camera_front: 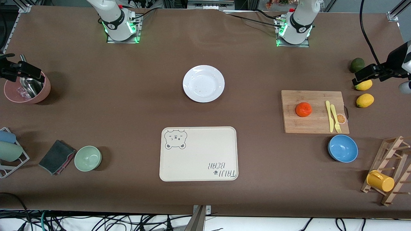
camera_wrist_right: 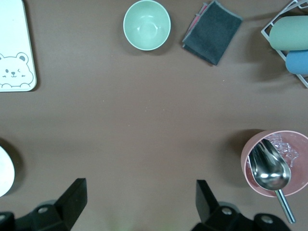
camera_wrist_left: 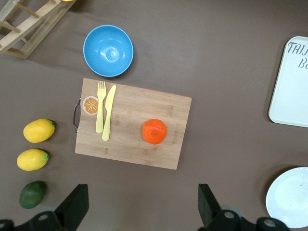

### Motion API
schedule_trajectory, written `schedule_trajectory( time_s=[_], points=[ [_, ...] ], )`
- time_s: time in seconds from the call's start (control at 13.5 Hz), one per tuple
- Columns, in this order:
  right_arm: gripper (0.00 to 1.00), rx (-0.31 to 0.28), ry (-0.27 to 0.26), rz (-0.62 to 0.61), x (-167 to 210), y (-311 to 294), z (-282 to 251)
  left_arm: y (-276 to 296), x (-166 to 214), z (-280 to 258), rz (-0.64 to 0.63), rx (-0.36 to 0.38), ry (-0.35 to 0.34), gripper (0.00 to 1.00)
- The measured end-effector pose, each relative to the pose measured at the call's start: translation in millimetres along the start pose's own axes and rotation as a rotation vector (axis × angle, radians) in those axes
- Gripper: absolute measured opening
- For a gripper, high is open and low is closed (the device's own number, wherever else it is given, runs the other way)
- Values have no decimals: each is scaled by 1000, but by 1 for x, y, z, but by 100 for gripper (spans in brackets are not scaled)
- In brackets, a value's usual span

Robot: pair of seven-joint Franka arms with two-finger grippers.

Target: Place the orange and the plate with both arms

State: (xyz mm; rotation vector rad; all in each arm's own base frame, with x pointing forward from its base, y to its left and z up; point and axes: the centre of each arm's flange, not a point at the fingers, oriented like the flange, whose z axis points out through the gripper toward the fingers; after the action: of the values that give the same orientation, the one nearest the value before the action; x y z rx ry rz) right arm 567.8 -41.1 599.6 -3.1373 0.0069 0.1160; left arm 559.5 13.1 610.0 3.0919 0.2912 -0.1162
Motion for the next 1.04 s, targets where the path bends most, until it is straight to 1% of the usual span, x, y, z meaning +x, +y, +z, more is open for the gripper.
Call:
schedule_trajectory(
  time_s=[0.37, 1.04],
  points=[
    [100, -17, -1, -18, 1, -9, 0, -1, 0, 0, -1, 0, 0, 100],
    [100, -20, -1, -39, 1, -18, 0, -1, 0, 0, -2, 0, 1, 100]
  ],
)
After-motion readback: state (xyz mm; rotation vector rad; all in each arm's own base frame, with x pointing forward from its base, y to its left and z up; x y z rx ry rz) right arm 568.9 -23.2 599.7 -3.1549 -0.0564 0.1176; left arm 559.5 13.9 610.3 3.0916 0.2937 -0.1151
